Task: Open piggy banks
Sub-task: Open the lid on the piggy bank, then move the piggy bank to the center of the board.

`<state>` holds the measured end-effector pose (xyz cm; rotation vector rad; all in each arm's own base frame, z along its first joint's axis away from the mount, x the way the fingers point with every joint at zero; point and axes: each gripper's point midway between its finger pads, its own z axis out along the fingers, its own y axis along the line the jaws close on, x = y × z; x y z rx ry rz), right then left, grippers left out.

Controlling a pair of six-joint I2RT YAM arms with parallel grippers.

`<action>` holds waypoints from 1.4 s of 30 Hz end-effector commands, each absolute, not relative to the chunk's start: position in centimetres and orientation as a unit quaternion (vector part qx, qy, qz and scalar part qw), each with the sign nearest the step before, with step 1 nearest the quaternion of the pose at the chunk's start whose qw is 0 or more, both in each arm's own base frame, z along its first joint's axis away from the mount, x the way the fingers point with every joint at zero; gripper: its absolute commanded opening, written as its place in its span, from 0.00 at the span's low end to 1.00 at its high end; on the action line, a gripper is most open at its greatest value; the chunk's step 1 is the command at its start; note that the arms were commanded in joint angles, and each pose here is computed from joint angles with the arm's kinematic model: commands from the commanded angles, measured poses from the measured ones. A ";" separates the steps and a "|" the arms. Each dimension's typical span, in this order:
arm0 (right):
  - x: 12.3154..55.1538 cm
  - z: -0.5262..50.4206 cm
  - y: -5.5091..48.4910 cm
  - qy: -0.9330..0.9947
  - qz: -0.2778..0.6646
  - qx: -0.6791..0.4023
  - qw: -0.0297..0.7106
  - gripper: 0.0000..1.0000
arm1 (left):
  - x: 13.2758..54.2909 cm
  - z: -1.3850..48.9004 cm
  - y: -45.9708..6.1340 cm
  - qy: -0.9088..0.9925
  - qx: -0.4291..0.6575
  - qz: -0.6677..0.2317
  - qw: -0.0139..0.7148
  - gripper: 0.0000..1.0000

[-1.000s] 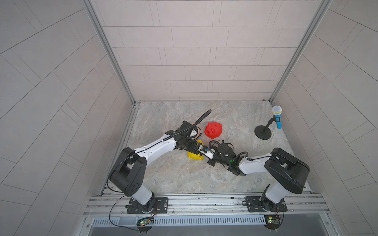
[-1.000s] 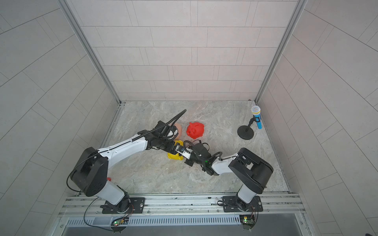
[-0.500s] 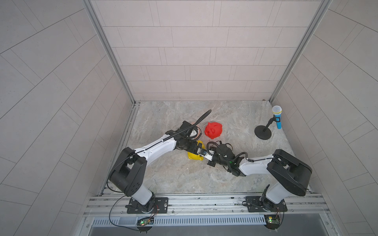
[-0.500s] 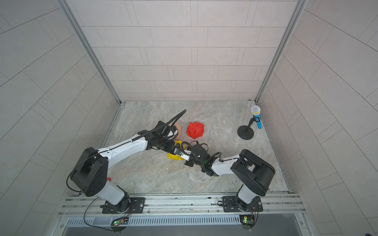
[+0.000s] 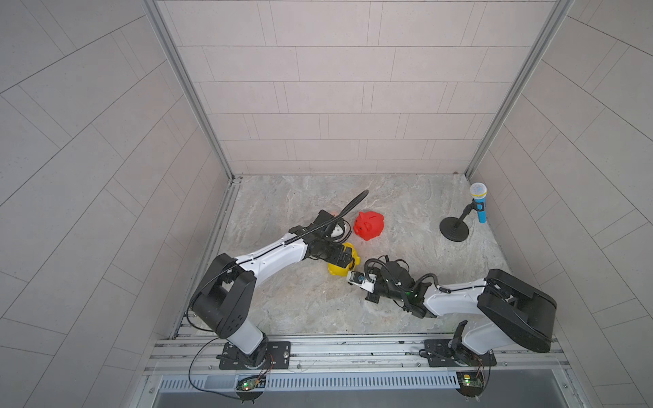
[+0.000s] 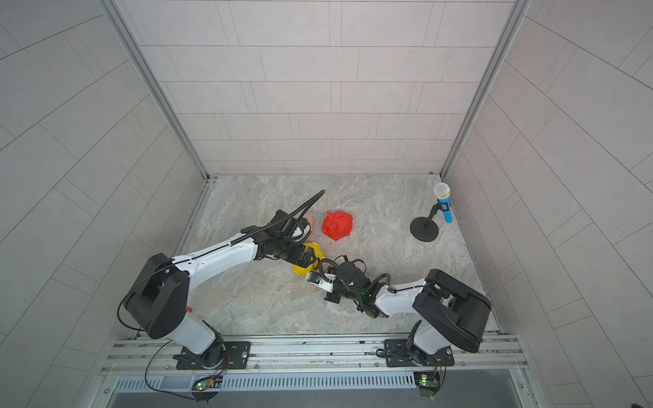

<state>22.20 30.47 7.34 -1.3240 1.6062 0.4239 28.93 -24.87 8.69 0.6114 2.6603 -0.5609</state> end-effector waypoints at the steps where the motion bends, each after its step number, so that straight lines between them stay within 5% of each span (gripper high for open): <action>1: 22.3 8.3 30.3 0.669 0.185 -0.521 0.497 0.00 | 29.4 7.7 -24.0 0.948 0.206 -0.172 0.172 0.95; 18: 25.1 11.4 30.3 0.736 0.221 -0.395 0.504 0.00 | 30.1 9.0 -14.8 0.968 0.064 -0.032 0.241 1.00; 26: 25.9 11.3 33.1 0.755 0.270 -0.350 0.484 0.00 | 31.9 9.3 -9.9 0.951 -0.077 -0.078 0.289 1.00; 42: 28.7 10.7 38.5 0.765 0.307 -0.307 0.476 0.00 | 32.4 12.1 -6.4 0.916 -0.150 -0.078 0.364 1.00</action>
